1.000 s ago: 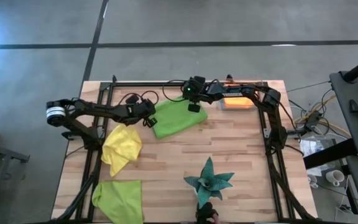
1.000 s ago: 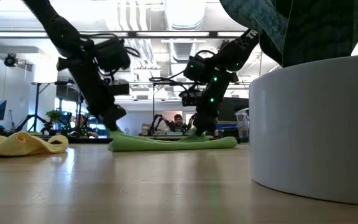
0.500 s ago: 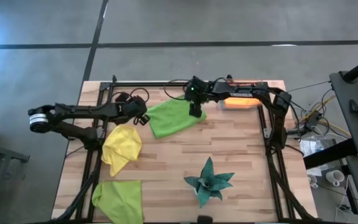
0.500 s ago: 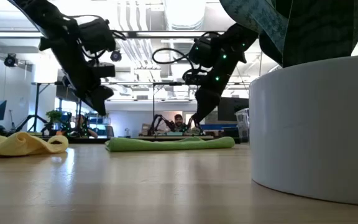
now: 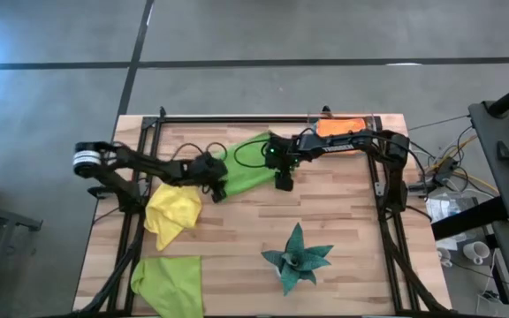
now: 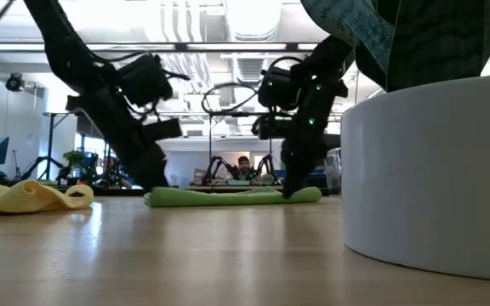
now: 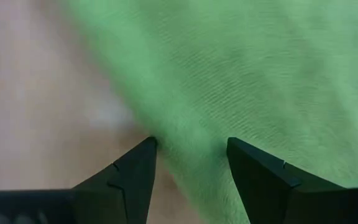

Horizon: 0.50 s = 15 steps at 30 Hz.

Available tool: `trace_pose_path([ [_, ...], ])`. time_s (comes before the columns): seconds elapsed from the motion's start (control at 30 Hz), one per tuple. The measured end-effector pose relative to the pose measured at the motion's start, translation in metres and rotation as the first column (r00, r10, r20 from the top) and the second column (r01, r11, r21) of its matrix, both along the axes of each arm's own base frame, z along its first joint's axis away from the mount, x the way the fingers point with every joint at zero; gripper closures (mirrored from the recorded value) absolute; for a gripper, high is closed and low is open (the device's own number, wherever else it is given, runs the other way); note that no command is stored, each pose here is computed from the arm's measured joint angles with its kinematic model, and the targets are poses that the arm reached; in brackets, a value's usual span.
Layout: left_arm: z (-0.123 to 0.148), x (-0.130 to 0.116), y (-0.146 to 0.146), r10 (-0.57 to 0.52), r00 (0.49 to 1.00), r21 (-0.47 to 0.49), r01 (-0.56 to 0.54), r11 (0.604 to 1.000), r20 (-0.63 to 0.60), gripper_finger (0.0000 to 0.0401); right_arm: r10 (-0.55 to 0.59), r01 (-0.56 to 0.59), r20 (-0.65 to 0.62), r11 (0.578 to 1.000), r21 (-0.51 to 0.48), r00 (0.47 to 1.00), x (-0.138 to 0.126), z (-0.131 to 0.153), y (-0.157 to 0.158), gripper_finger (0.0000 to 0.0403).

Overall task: Fold microfiber towels
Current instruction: Fold the green microfiber cloth

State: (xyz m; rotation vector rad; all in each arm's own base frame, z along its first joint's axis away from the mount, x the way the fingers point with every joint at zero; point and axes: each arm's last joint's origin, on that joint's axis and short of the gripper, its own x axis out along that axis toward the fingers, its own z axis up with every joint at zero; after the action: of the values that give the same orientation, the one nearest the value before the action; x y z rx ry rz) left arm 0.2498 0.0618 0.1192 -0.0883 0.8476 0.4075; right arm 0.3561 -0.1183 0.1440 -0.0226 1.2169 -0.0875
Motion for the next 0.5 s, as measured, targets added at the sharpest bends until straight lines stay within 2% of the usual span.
trace_pose_path([
  [0.1,-0.007,0.017,-0.018,-0.118,0.991,-0.047,0.121,0.992,0.063,0.0254,0.027,-0.039,-0.071,0.984,-0.171,0.997,-0.003,0.000,-0.008,0.0207],
  [0.23,-0.005,0.036,-0.048,-0.235,0.966,-0.036,0.240,0.970,0.111,0.0254,0.060,-0.110,-0.140,0.920,-0.377,0.988,-0.006,0.002,-0.028,0.0207],
  [0.37,0.016,0.043,-0.064,-0.221,0.969,0.062,0.215,0.975,0.113,0.0254,0.090,-0.156,-0.177,0.901,-0.405,0.980,-0.007,0.008,-0.037,0.0207],
  [0.5,0.044,0.031,-0.061,-0.143,0.986,0.123,0.132,0.984,0.088,0.0254,0.111,-0.181,-0.197,0.907,-0.382,0.974,-0.006,0.025,-0.027,0.0207],
])
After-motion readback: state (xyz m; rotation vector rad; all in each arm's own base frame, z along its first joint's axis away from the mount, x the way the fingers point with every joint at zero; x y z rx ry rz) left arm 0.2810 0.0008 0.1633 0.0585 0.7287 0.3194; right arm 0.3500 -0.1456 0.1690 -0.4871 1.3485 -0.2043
